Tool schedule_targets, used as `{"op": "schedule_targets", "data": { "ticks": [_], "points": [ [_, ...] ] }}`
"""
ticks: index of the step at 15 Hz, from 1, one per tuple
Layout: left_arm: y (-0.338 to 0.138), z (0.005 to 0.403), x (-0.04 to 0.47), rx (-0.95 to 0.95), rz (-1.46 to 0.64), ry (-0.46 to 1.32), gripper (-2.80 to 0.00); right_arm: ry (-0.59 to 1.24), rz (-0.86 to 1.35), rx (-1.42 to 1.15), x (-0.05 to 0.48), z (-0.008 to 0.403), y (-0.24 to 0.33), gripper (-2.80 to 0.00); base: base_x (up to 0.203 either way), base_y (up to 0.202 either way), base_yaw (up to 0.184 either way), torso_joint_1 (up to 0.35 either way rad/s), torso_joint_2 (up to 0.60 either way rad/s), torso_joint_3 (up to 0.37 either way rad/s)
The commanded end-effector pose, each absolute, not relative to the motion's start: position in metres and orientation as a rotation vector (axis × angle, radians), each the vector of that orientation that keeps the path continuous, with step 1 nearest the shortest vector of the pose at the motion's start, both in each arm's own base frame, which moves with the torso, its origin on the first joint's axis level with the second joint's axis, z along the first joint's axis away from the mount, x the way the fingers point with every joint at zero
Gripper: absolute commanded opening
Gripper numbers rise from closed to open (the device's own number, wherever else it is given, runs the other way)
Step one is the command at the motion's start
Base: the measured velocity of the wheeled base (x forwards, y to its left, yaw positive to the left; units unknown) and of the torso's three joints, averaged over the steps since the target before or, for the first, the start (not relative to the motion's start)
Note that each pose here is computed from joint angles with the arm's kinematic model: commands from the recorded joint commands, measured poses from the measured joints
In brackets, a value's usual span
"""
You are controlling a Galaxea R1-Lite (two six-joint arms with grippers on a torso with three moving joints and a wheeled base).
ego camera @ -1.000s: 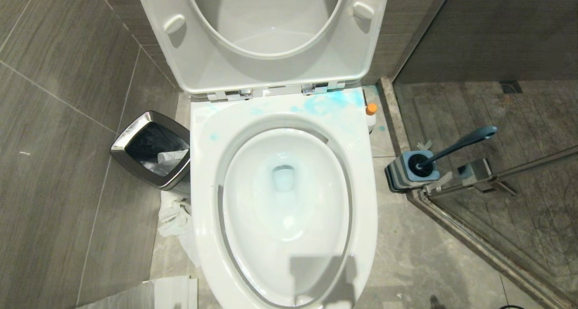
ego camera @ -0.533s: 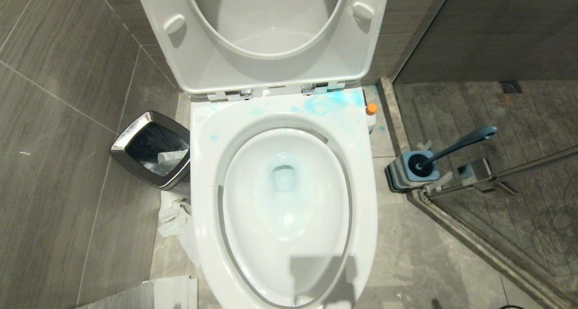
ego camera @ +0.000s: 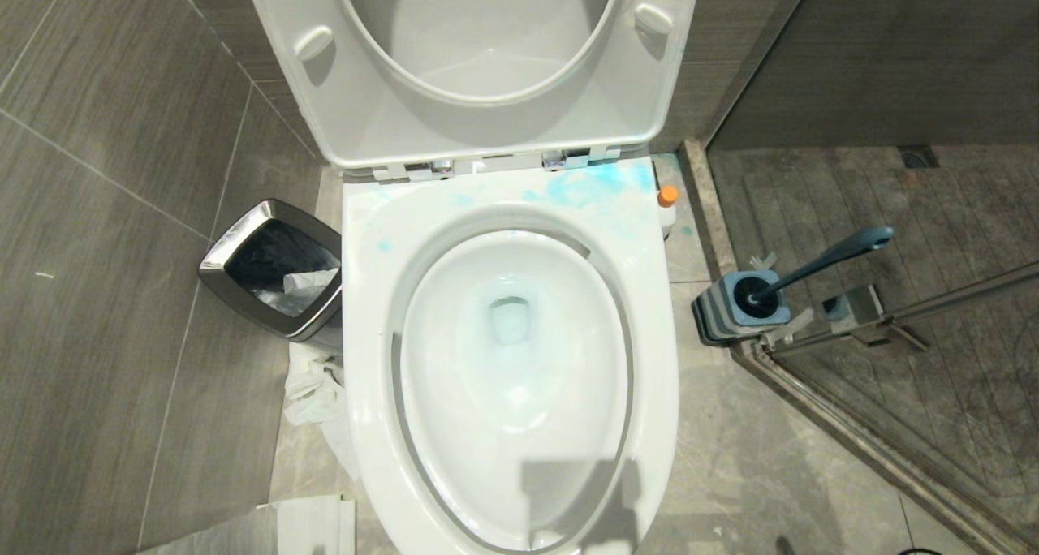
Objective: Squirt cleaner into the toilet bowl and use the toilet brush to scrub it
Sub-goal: Flush the toilet
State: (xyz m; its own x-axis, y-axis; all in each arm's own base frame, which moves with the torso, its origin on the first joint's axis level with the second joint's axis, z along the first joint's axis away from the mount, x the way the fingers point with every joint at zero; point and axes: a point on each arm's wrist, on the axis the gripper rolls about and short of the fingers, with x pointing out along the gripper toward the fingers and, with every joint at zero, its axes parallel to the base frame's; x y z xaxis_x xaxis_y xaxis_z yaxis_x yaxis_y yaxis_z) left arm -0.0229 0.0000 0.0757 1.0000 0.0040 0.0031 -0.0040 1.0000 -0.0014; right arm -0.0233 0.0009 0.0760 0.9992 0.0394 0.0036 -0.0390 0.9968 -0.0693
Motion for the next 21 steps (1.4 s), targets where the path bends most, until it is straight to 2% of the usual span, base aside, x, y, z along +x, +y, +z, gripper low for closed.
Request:
{"op": "schedule_targets", "data": {
  "ticks": [1,21],
  "points": [
    [0.0,0.0758,-0.0228,-0.002,0.005,-0.003,-2.8,-0.001,0.04,-0.069,-0.0231,0.076,0.0009,-2.8,0.0,0.0,0.0,0.0,0.0,0.0],
    [0.0,0.0758,-0.0228,0.009,0.005,-0.003,-2.8,-0.001,0.041,-0.069,-0.0231,0.076,0.0009,-2.8,0.0,0.0,0.0,0.0,0.0,0.0]
  ]
}}
